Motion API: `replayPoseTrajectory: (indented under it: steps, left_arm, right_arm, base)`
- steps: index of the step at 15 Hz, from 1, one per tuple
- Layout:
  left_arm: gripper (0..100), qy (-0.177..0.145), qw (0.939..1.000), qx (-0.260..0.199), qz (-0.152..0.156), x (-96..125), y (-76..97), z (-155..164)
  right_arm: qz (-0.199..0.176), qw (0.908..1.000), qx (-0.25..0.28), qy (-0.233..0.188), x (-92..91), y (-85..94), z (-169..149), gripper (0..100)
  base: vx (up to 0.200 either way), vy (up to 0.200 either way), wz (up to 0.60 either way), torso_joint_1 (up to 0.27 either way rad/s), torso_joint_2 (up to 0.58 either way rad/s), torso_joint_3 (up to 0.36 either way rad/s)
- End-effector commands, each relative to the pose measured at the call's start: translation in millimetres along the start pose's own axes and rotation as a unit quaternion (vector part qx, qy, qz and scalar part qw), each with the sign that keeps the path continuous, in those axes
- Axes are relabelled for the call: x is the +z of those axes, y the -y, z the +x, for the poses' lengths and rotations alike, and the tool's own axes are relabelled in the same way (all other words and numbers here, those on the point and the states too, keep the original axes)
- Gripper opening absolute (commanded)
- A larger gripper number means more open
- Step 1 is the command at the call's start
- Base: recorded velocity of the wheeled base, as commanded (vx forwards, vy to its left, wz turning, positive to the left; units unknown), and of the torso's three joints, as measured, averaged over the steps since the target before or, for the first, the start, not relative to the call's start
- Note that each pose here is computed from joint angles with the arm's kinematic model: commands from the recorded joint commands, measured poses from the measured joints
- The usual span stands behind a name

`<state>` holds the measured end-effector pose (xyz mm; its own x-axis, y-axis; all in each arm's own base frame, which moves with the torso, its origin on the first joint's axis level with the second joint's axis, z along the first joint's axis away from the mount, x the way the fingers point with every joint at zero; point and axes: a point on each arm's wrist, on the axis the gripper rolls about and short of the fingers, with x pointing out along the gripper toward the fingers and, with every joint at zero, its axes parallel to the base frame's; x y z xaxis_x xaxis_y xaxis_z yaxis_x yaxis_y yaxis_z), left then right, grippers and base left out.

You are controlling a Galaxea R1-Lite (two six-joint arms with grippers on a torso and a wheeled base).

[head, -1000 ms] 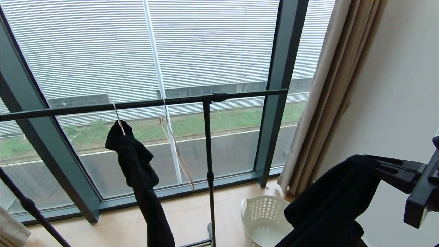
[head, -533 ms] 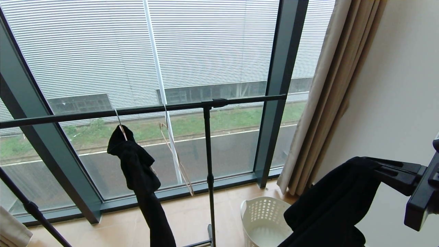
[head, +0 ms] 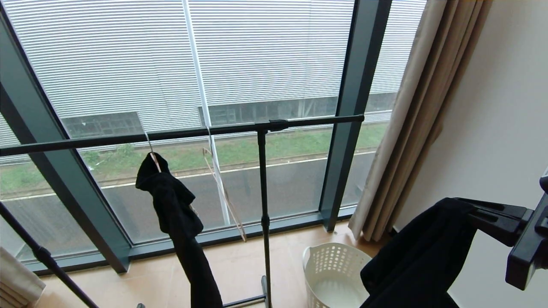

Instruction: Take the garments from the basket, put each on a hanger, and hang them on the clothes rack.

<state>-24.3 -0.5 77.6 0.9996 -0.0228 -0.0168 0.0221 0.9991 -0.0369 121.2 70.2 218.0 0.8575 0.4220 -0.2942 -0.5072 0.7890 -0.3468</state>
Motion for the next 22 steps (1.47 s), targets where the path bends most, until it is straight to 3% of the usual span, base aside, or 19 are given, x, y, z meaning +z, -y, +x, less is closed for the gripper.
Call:
replayPoseTrajectory:
  steps: [1, 6, 9, 11, 15, 17, 22]
  left_arm:
    - [100, 0.001, 1.0, 0.0, 0.0, 0.2, 0.0, 0.0]
    - [100, 0.001, 1.0, -0.001, 0.0, 0.2, 0.0, 0.0]
    - [100, 0.001, 1.0, -0.001, 0.0, 0.2, 0.0, 0.0]
    - [100, 0.001, 1.0, -0.001, -0.001, 0.2, 0.0, 0.0]
    - [100, 0.0, 1.0, -0.001, -0.001, 0.0, 0.0, 0.0]
    - [100, 0.001, 1.0, -0.001, -0.001, 0.2, 0.0, 0.0]
    - [100, 0.001, 1.0, 0.0, -0.001, 0.2, 0.1, 0.0]
  right_arm:
    - [0.0, 1.0, 0.0, 0.0, 0.0, -0.1, -0.1, 0]
    - [0.0, 1.0, 0.0, 0.001, 0.1, 0.0, -0.5, 0]
    - [0.0, 1.0, 0.0, 0.003, 0.3, 0.1, -0.9, 0]
    - [0.0, 1.0, 0.0, 0.003, 0.3, 0.1, -0.9, 0]
    - [0.0, 1.0, 0.0, 0.003, 0.3, 0.1, -0.9, 0]
    - [0.0, 1.0, -0.001, 0.006, 0.7, 0.3, -2.4, 0]
    - [0.0, 1.0, -0.002, 0.005, 0.6, 0.3, -2.8, 0]
  base:
    - [0.0, 0.0, 0.6, 0.002, 0.0, 0.002]
    - [0.0, 0.0, 0.24, -0.004, 0.0, 0.001]
    - [-0.2, 0.0, 0.0, 0.006, 0.01, 0.001]
    - [-0.2, 0.2, 0.0, 0.005, 0.01, -0.005]
    - [0.0, 0.2, 0.0, -0.011, 0.0, 0.005]
    - [0.0, 0.0, 0.0, 0.0, 0.0, 0.0]
    - [-0.2, 0.0, 0.0, 0.01, 0.0, 0.0]
